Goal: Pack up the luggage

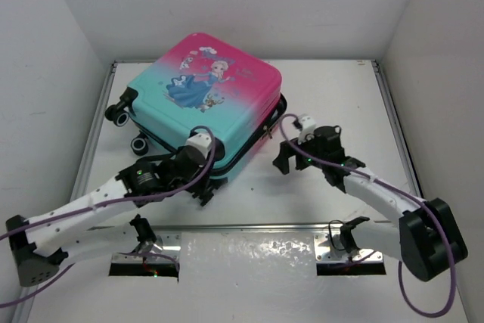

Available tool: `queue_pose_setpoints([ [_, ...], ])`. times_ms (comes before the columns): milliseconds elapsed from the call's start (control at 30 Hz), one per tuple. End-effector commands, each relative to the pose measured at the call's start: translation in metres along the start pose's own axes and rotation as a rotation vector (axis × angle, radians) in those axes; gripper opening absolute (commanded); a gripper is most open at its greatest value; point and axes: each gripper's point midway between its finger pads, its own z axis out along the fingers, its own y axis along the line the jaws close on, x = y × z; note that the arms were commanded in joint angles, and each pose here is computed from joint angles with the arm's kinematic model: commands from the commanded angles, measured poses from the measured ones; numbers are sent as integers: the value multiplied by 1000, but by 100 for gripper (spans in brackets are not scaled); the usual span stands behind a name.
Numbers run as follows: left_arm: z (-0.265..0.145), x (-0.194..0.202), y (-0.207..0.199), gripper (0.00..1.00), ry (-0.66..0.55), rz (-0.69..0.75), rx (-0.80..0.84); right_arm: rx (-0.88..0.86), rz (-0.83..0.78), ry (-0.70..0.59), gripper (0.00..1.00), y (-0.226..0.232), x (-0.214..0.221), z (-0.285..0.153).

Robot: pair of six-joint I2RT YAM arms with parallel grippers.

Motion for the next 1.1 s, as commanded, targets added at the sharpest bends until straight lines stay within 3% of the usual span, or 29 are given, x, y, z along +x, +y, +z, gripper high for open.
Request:
queue_pose_setpoints([
  [0,-53,-74,32,0,-303,-191,-111,-43,-201,-132,96,30,-35,13],
  [200,-24,-65,19,0,-216,-66,-114,-14,-231,-164,81,26,-44,45],
  [400,-18,-66,9,0,-253,-40,-51,-74,-280,-127,65,37,-63,71],
  [600,-19,-64,-3,0,-278,6,40,-87,-293,-157,60,47,-102,76],
  [667,-19,-63,-12,0,-280,35,97,-60,-310,-98,60,38,-101,80],
  [700,-18,-62,-14,0,-276,43,105,-79,-316,-105,56,42,-116,83],
  [833,-10,-57,-26,0,-238,80,152,-134,-224,-7,31,28,-103,96],
  [933,-2,-50,-32,0,-196,108,166,-143,-236,-9,29,24,-98,97],
  [1067,10,-42,-38,0,-137,143,175,-128,-302,-47,14,20,-108,97],
])
